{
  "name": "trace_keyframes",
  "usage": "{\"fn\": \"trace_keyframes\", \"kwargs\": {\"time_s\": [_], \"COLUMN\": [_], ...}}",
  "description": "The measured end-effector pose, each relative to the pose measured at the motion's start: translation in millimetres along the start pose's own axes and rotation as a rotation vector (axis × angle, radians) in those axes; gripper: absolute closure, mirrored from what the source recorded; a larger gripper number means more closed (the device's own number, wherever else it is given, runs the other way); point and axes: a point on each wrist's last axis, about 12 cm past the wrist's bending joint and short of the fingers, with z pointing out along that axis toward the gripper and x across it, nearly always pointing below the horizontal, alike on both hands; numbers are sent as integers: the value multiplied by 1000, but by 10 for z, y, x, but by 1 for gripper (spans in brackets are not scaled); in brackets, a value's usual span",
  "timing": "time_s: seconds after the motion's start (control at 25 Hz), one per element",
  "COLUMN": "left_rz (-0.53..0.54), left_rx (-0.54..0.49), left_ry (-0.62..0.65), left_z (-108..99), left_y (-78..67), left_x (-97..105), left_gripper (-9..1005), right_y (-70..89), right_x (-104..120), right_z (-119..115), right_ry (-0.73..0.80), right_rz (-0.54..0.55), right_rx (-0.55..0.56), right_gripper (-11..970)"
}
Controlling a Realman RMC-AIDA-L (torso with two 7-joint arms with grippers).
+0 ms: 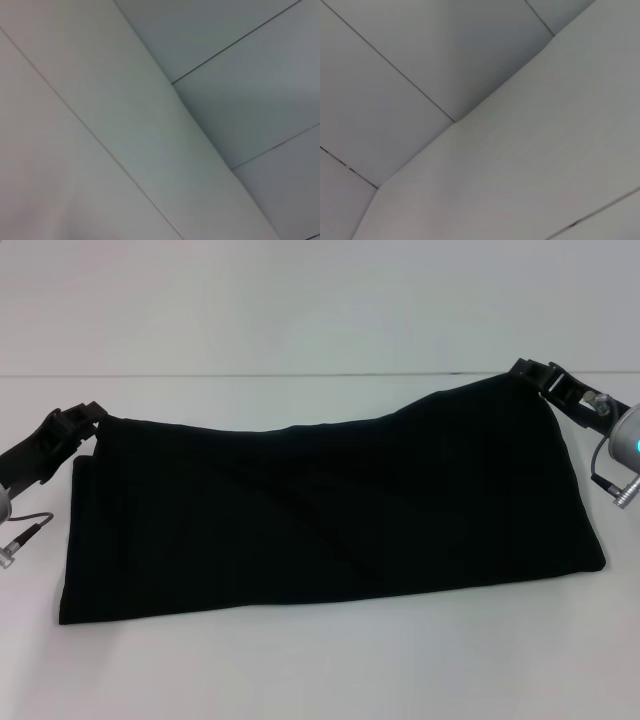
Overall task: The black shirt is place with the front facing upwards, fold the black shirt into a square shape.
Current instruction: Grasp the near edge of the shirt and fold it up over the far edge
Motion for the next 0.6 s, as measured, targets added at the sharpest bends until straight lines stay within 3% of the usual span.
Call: {"fn": "trace_keyframes", "kwargs": {"time_s": [0.2, 0.32, 0.6], "left_rz": [0, -7, 2], "left_rx": [-9, 20, 202], "left_ry": [-1, 14, 72], "left_z": [17, -14, -257], "left_y": [0, -6, -66], "left_x": [13, 41, 73], "left_gripper": [725, 643, 403], "right_y": [5, 5, -73], "right_x": [11, 21, -28], "right_z": [54, 60, 43], "right_ry": [4, 9, -6], "right_rz": [-1, -12, -26], "right_rx": [44, 50, 107], "right_gripper": [519, 461, 324]}}
